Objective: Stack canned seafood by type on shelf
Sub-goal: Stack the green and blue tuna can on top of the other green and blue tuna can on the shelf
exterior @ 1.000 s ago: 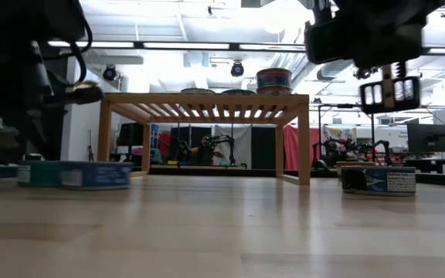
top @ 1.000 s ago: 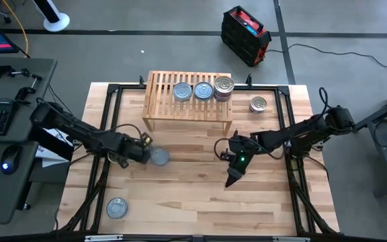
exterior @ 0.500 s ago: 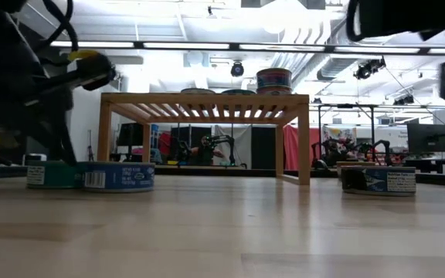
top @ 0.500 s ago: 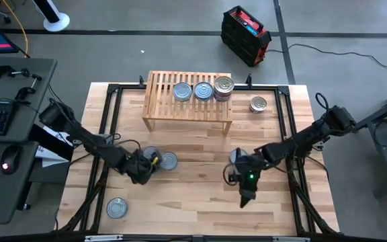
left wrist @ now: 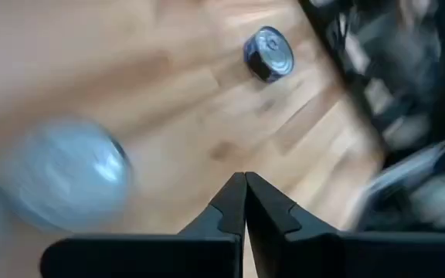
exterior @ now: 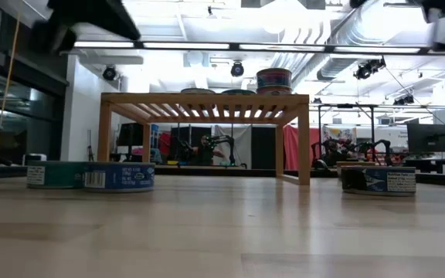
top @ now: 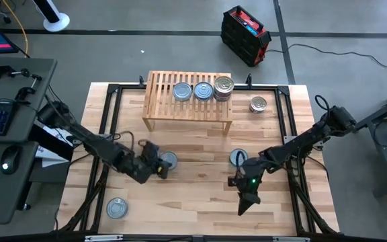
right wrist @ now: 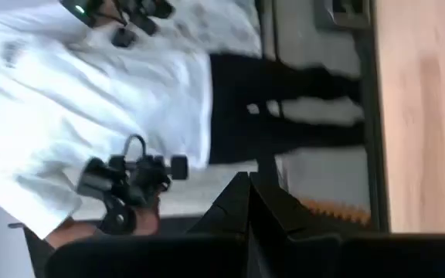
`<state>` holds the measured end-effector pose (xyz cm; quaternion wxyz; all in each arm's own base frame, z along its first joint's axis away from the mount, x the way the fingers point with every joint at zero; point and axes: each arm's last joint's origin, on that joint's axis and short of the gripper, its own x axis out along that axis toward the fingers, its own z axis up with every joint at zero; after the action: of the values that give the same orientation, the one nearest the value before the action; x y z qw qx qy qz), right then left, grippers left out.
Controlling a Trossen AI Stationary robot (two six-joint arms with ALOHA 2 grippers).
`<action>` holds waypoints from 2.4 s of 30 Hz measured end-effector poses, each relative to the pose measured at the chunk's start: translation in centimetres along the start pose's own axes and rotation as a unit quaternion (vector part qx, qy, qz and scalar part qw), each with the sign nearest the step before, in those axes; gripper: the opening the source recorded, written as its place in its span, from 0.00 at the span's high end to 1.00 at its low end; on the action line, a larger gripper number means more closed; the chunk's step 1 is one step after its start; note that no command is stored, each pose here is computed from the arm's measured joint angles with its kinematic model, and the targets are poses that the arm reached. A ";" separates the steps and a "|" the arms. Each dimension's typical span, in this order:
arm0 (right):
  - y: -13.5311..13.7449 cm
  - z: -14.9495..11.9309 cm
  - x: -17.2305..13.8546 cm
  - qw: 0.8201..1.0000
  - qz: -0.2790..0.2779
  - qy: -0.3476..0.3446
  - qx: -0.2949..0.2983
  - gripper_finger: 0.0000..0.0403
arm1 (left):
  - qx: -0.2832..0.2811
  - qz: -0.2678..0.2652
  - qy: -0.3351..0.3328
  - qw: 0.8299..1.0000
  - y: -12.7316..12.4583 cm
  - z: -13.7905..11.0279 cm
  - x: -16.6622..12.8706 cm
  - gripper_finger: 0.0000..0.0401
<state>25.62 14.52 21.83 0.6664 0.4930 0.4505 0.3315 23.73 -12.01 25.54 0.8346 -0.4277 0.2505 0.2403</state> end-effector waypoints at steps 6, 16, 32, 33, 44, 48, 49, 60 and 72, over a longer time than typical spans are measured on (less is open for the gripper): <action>0.0 1.2 -0.6 0.997 -0.009 -0.076 -0.024 1.00 | 0.327 0.148 0.068 0.931 1.5 1.8 -1.4 1.00; -0.2 1.8 -0.9 0.987 -0.039 -0.152 -0.045 1.00 | 0.428 0.217 0.165 0.862 7.5 0.0 2.1 1.00; 5.2 4.4 -1.3 0.944 -0.022 -0.294 -0.145 1.00 | 0.341 0.204 0.221 0.891 10.4 -3.0 2.6 1.00; 5.7 4.5 -1.3 0.943 -0.024 -0.293 -0.154 1.00 | 0.329 0.199 0.227 0.895 10.2 -3.4 2.4 1.00; 8.0 2.0 0.6 0.962 -0.131 -0.180 -0.160 1.00 | 0.201 0.104 0.253 0.941 8.1 -8.7 0.1 1.00; 7.1 -0.2 1.8 0.971 -0.160 -0.134 -0.113 1.00 | 0.194 0.102 0.253 0.942 6.3 -10.3 1.0 1.00; 6.8 -0.8 2.0 0.973 -0.168 -0.124 -0.101 1.00 | 0.198 0.102 0.251 0.942 5.6 -10.7 1.5 1.00; 6.2 -5.1 3.8 0.969 -0.213 -0.111 -0.060 1.00 | 0.322 0.096 0.246 0.909 -2.3 -12.4 9.9 1.00; 5.7 -5.5 3.8 0.951 -0.260 -0.151 -0.070 1.00 | 0.411 0.068 0.170 0.893 -7.4 -5.0 10.5 1.00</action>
<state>21.93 21.59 25.66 0.8225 0.3556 0.4327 0.0991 35.19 -18.04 20.84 0.8623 -0.0631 0.4932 0.0958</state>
